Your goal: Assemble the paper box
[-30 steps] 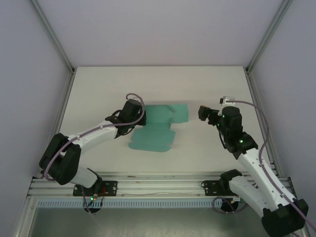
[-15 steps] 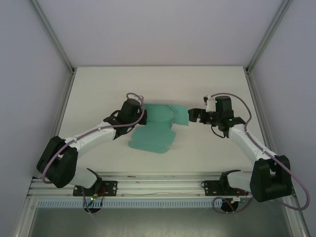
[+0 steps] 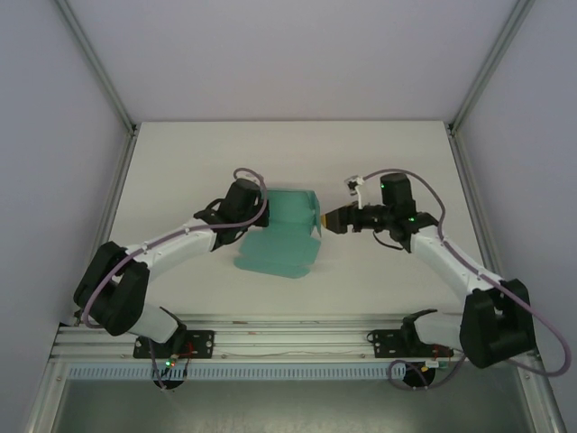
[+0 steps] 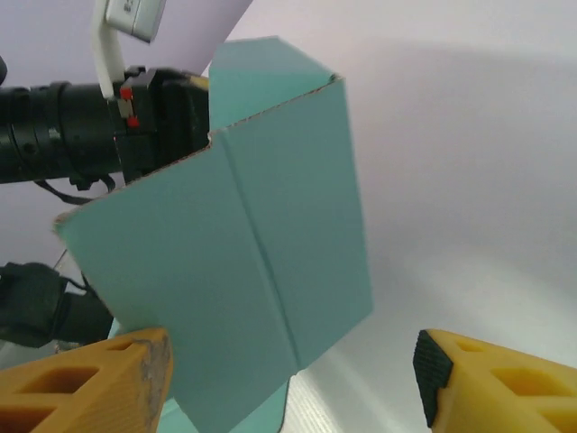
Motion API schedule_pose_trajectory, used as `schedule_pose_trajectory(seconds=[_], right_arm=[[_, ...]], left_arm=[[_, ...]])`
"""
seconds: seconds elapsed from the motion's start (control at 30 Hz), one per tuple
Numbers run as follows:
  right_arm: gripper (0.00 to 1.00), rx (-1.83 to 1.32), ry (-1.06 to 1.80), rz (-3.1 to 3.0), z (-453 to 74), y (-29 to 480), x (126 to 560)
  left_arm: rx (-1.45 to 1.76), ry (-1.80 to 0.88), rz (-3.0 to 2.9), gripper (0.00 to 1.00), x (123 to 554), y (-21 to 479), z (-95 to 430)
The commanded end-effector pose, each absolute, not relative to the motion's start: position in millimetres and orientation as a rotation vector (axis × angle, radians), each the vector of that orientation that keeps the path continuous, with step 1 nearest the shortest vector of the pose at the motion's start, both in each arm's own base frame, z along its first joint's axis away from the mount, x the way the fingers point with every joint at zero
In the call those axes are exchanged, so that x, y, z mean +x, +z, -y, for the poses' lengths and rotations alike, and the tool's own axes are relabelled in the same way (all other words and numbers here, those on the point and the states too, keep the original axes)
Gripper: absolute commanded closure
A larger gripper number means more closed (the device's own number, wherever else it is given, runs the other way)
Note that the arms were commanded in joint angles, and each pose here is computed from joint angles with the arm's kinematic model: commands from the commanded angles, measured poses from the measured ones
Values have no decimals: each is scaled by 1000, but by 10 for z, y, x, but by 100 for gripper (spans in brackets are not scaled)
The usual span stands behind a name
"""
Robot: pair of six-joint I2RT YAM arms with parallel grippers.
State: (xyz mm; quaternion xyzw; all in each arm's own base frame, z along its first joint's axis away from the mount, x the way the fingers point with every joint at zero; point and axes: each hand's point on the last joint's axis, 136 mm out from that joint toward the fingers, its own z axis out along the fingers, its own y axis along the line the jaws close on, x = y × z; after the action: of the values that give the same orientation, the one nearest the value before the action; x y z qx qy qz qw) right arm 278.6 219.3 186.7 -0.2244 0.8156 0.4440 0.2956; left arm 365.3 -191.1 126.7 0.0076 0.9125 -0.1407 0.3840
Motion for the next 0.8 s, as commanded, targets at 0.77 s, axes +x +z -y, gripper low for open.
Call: schedule_pose_trajectory(seconds=[0.77], right_arm=[[57,-398,628,-2401,-2433,968,3421]], left_arm=[[104,-192,-2376,100,3607,1034,2071]])
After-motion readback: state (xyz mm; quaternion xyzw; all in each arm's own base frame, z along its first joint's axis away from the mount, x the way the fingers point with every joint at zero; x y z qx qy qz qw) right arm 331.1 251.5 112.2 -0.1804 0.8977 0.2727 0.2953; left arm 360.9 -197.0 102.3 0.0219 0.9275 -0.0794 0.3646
